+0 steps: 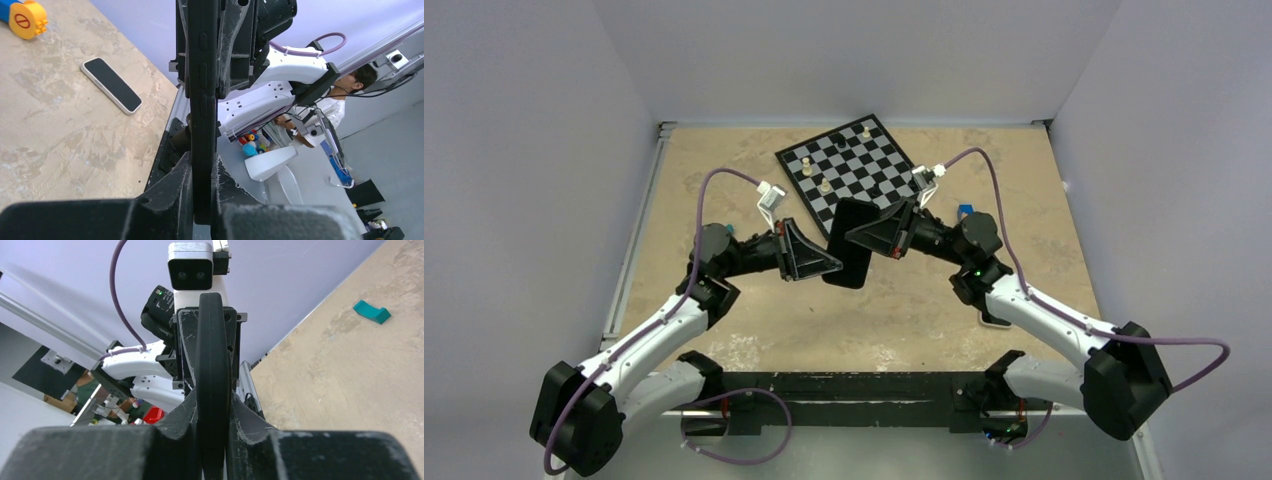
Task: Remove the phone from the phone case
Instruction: Adjust the phone, then remove the phone case from the phone.
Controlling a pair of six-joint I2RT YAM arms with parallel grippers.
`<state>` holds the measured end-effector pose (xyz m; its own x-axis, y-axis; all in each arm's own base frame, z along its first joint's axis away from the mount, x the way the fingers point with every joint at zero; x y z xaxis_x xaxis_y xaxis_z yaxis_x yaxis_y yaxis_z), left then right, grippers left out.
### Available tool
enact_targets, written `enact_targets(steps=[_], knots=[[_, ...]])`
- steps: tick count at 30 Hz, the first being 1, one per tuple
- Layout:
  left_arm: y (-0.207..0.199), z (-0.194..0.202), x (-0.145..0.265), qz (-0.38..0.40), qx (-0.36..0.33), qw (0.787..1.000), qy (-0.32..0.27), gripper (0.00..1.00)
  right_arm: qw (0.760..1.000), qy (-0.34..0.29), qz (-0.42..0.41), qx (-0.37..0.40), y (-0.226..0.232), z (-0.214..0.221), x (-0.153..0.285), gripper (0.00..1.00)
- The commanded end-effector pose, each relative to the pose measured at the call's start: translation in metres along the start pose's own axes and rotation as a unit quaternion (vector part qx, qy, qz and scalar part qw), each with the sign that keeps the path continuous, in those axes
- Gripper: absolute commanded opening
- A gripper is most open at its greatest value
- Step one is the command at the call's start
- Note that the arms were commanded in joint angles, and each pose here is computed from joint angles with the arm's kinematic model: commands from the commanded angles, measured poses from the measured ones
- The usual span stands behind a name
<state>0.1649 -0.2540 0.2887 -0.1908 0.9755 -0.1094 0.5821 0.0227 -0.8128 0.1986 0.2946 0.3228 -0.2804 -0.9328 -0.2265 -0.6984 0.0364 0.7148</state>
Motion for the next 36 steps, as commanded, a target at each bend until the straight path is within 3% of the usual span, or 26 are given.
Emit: enact_targets(steps=[1, 4, 9, 14, 16, 18, 19, 20, 23, 25, 30, 36], knots=[[-0.013, 0.003, 0.001, 0.036, -0.014, 0.999, 0.012, 0.0, 0.997, -0.01, -0.038, 0.065, 0.034, -0.026, 0.003, 0.25], [-0.014, 0.009, 0.005, 0.036, -0.022, 0.999, 0.025, 0.0, 0.996, 0.036, -0.055, 0.06, 0.031, -0.022, 0.009, 0.35], [-0.018, 0.012, 0.008, 0.038, -0.036, 0.998, 0.039, 0.0, 0.987, 0.126, -0.073, 0.062, 0.028, -0.008, 0.005, 0.36], [-0.019, 0.012, 0.008, 0.037, -0.041, 0.997, 0.046, 0.0, 0.985, 0.148, -0.051, 0.077, 0.018, -0.005, 0.004, 0.38], [-0.02, 0.013, 0.008, 0.038, -0.044, 0.997, 0.051, 0.0, 0.985, 0.147, -0.058, 0.074, 0.018, -0.006, 0.002, 0.31], [-0.021, 0.014, 0.009, 0.037, -0.044, 0.997, 0.055, 0.0, 0.986, 0.141, -0.057, 0.064, 0.017, -0.007, -0.001, 0.07], [-0.022, 0.013, 0.009, 0.034, -0.044, 0.997, 0.052, 0.0, 0.987, 0.136, -0.054, 0.061, 0.016, -0.008, -0.002, 0.0], [-0.021, 0.013, 0.01, 0.025, -0.042, 0.998, 0.046, 0.07, 0.989, 0.127, -0.051, 0.057, 0.015, -0.009, -0.002, 0.0], [-0.014, 0.011, 0.016, -0.022, -0.032, 0.999, 0.01, 0.55, 0.996, 0.067, -0.027, 0.042, 0.014, -0.02, 0.002, 0.0], [-0.01, 0.014, 0.024, -0.047, -0.029, 0.998, -0.008, 0.64, 0.999, 0.038, -0.017, 0.033, 0.014, -0.026, 0.006, 0.0], [-0.005, 0.026, 0.036, -0.067, -0.013, 0.997, -0.02, 0.55, 0.999, 0.001, -0.041, 0.022, 0.023, -0.036, 0.013, 0.0], [-0.012, 0.029, 0.034, -0.034, -0.016, 0.999, -0.011, 0.48, 0.998, 0.017, -0.068, 0.005, 0.037, -0.039, 0.011, 0.0]])
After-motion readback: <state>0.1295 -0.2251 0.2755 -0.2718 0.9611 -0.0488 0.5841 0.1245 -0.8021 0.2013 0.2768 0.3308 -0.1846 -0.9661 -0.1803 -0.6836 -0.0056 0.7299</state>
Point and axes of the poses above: each gripper's point midway between its finger pads, its own x axis back along the fingers, its own y axis along the line the jaws close on, z = x × y, the point moved 2 cm from there along x, back along the fingers, and after that the axes turned 4 degrees about x, right-handed, at the moved point
